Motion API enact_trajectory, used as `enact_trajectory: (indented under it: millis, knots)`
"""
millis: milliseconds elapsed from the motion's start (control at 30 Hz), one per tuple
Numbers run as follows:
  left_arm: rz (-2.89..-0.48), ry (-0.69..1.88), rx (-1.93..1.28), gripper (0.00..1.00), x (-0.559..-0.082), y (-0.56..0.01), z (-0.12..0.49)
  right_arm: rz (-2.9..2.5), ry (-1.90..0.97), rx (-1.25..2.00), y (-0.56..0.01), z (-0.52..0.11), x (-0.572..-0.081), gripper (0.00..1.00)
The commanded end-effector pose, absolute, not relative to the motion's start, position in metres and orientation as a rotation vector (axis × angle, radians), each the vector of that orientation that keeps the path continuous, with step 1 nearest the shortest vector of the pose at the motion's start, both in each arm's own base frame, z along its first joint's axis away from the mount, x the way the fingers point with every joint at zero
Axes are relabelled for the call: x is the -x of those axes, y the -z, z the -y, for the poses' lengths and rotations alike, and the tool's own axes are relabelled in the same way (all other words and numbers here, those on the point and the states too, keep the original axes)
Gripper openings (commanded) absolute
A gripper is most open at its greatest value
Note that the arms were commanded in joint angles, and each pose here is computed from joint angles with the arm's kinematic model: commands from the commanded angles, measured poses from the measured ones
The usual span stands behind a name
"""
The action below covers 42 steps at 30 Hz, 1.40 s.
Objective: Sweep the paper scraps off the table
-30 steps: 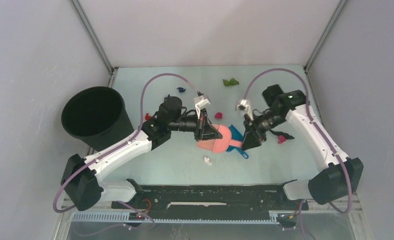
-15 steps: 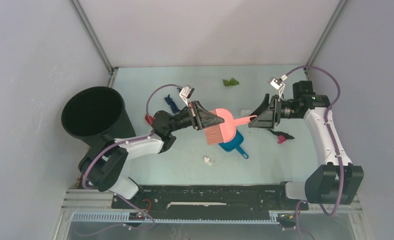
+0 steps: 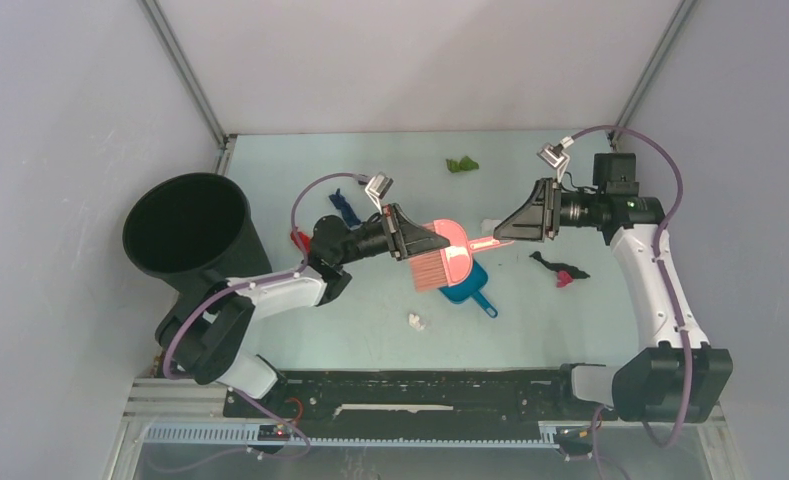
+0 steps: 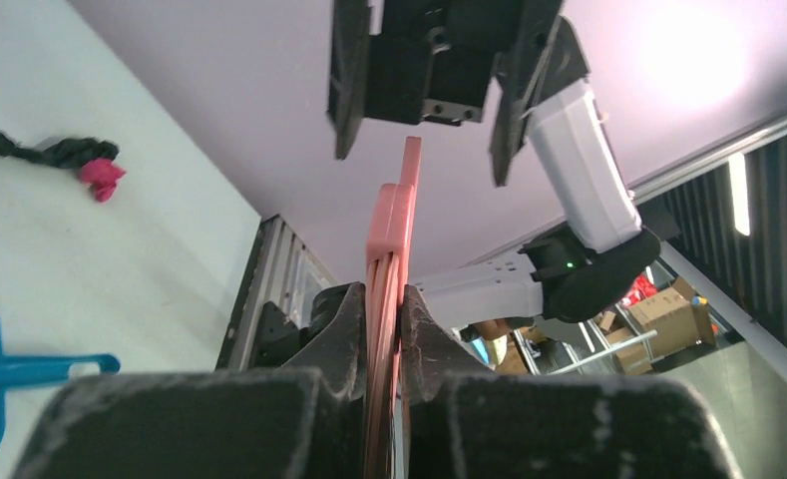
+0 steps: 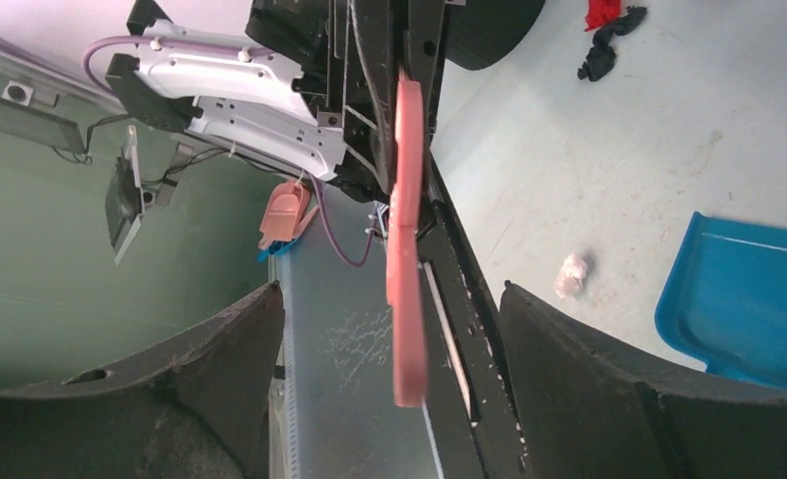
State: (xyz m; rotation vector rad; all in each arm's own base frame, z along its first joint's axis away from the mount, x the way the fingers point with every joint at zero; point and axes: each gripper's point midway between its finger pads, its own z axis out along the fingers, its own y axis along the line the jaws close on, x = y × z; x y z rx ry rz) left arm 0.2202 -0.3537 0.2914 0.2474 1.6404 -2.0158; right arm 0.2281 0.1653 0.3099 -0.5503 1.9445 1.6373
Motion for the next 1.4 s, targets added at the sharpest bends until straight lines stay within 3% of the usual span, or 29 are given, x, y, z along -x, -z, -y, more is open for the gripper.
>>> enact_trajectory:
  millis: [0, 400, 1000, 1200, 1367]
  knots:
    - [-1.59, 1.934, -0.315, 0.0, -0.224, -0.31, 0.352, -1.98, -1.61, 0.488, -0.322, -0.171, -0.23, 0.85]
    - [-1.574, 1.942, -0.275, 0.0, -0.229, -0.309, 0.351, -2.046, -1.533, 0.506, -0.302, -0.183, -0.224, 0.72]
    - [-1.593, 1.933, -0.237, 0.0, -0.236, -0.301, 0.35, -2.03, -1.582, 0.519, -0.302, -0.185, -0.218, 0.44]
    - [-1.591, 1.934, -0.239, 0.0, -0.236, -0.302, 0.35, -2.029, -1.584, 0.495, -0.301, -0.182, -0.223, 0.34]
    - [-1.61, 1.941, -0.245, 0.0, -0.236, -0.299, 0.352, -2.024, -1.568, 0.492, -0.299, -0.18, -0.225, 0.19]
